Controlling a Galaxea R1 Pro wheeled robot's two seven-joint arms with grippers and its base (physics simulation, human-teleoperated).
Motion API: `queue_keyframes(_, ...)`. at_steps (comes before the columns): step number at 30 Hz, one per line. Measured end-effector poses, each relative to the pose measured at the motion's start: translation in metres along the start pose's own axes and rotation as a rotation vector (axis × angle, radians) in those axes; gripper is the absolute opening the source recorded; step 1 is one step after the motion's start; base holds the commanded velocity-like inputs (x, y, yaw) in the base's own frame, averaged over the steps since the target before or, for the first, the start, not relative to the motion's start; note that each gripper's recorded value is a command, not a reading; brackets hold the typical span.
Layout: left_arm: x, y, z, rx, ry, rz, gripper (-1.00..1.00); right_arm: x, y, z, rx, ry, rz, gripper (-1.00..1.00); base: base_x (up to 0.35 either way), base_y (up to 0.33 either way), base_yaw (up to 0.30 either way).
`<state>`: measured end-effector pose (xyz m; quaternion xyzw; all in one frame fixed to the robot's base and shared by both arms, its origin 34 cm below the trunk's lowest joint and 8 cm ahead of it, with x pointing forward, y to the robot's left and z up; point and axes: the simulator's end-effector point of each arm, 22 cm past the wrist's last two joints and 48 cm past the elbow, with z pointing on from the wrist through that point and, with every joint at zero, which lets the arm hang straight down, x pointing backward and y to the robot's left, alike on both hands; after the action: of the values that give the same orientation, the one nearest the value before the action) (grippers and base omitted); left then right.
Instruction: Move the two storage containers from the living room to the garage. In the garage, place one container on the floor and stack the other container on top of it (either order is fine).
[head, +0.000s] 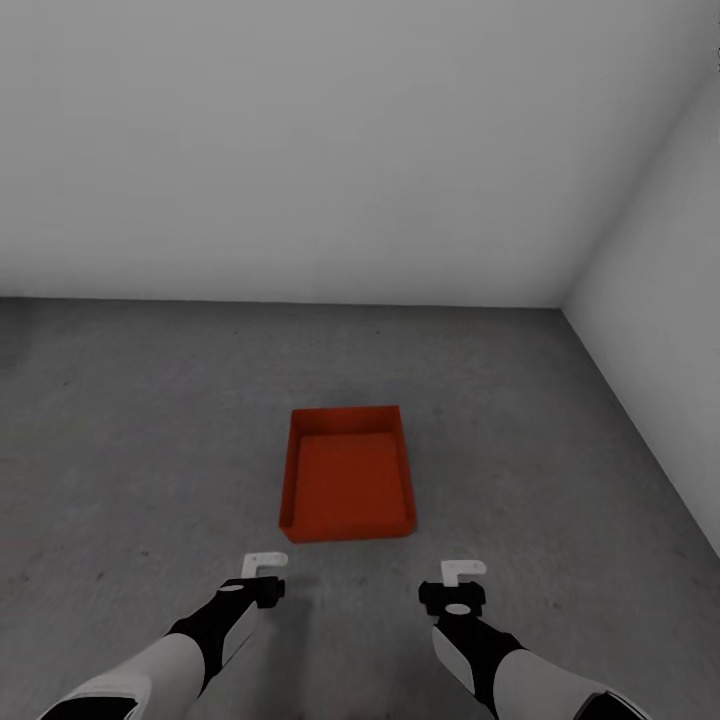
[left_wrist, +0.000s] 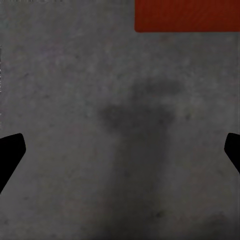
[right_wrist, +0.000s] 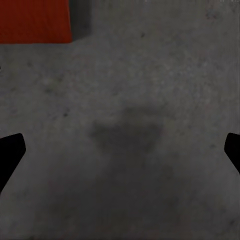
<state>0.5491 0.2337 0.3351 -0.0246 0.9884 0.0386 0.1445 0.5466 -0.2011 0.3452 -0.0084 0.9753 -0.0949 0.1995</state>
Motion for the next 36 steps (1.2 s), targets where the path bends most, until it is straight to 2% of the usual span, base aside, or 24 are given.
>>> queue_keyframes(36,-0.048,0.007,-0.074,-0.002,-0.045,-0.004,1.0,-0.057,-0.015,-0.067,0.001,-0.05,0.011,1.0,0.0,0.0,0.0)
